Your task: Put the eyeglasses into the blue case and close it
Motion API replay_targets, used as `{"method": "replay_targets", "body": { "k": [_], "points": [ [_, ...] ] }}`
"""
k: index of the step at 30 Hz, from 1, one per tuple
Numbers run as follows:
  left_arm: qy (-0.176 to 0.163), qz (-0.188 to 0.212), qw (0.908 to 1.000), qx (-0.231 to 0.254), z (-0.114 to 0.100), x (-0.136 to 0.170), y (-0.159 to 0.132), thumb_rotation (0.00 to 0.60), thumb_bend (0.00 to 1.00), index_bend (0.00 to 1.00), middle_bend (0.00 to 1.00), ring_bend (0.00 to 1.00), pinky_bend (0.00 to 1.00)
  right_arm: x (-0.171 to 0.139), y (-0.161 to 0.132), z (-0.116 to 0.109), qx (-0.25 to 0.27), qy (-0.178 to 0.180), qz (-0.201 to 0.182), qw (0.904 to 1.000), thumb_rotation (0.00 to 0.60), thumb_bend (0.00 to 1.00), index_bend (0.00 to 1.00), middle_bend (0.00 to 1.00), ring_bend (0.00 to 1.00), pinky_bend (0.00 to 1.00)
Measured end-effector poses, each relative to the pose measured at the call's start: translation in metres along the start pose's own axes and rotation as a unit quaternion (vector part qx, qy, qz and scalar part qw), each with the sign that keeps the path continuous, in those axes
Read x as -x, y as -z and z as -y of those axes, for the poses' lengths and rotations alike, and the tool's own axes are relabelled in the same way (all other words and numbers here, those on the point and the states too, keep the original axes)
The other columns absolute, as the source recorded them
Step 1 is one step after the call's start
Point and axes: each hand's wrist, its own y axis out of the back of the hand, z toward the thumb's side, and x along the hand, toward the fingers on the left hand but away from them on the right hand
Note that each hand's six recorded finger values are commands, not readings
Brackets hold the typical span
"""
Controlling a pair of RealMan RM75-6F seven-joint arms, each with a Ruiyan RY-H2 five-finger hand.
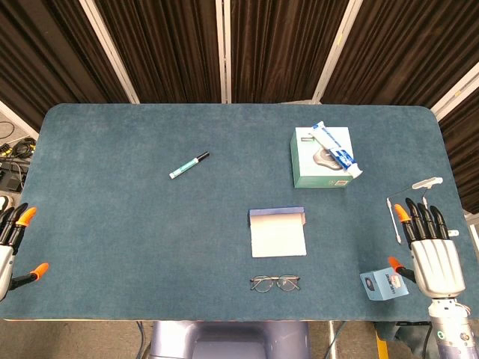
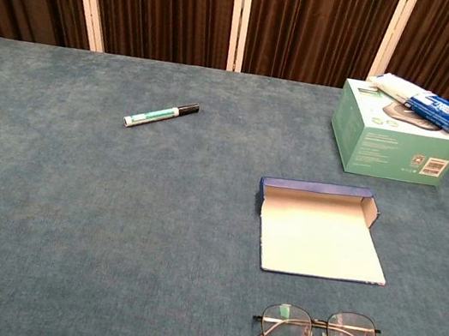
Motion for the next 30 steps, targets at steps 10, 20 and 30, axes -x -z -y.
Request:
{"method": "replay_targets", "body": {
  "k": [10,20,30],
  "points": [
    [0.004,-0.003,1.0,0.0,0.002,-0.003,0.0,0.6,0.0,0.0,0.0,0.0,0.0,0.001,-0.004,0.009,-0.003,-0.018,-0.009,0.9998,0.6,0.0,0.0,0.0,0.0,0.0],
    [0.016,-0.018,0.9997,-0.008,0.01,-0.012,0.005,0.6,0.0,0.0,0.0,0.0,0.0,0.023,-0.045,0.035,-0.008,-0.093,-0.108,0.9898,0.6,0.0,0.22,0.0,0.0,0.0],
    [0.028,-0.044,0.9984,-0.023,0.02,-0.02,0.011,0.6,0.0,0.0,0.0,0.0,0.0,0.059,-0.133,0.066,0.049,-0.231,-0.234,0.9429,0.6,0.09,0.44,0.0,0.0,0.0]
  ]
}}
